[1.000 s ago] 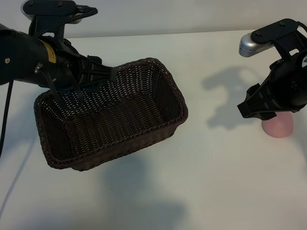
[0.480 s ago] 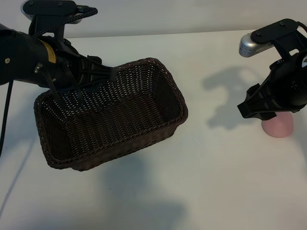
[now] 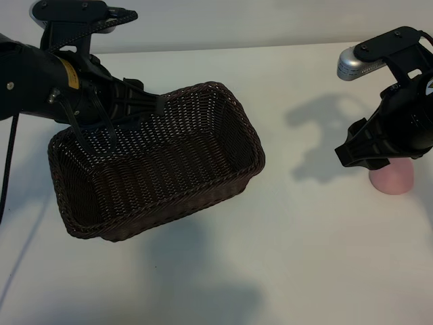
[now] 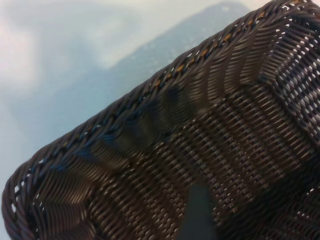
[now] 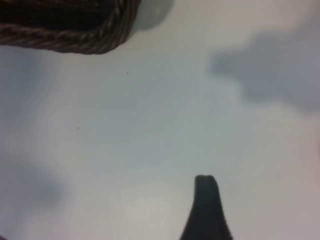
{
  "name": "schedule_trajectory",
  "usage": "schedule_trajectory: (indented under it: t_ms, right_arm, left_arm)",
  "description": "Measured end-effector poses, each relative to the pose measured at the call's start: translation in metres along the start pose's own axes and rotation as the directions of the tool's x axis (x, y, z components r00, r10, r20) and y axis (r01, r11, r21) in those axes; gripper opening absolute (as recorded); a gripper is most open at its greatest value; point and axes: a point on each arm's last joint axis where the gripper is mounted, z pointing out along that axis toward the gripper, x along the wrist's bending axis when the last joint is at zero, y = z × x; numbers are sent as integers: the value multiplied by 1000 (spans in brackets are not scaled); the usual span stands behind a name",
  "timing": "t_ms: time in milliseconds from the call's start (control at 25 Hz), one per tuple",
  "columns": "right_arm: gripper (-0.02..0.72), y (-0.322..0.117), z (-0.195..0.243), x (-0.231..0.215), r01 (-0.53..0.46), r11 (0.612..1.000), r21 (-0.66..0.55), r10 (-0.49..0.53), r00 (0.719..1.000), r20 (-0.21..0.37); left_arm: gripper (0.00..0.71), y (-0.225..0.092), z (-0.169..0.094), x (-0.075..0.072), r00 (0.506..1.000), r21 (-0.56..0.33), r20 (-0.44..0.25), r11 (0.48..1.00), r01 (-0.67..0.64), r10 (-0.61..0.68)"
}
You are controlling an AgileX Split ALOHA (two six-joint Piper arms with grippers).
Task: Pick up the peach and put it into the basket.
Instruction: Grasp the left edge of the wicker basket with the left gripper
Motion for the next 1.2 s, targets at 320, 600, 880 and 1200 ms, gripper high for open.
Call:
schedule_trajectory:
  t_ms: [320, 600, 880, 1200]
  right_arm:
    - [512, 0, 0, 0, -1, 1000, 0, 1, 1000, -1]
    - [512, 0, 0, 0, -1, 1000, 0, 1, 1000, -1]
    - [512, 0, 0, 0, -4, 1000, 1, 4, 1000, -5]
    - [512, 0, 0, 0, -4, 1000, 3, 4, 1000, -5]
  left_arm:
    - [593, 0, -1, 10, 982, -16, -105, 988, 155, -156]
    - [593, -11, -12, 39, 853, -6, -445, 953, 302, -273]
    - [592, -28, 0, 38, 849, 36, -435, 936, 351, -301]
    - [592, -73, 34, 42, 842, 66, -391, 901, 428, -371]
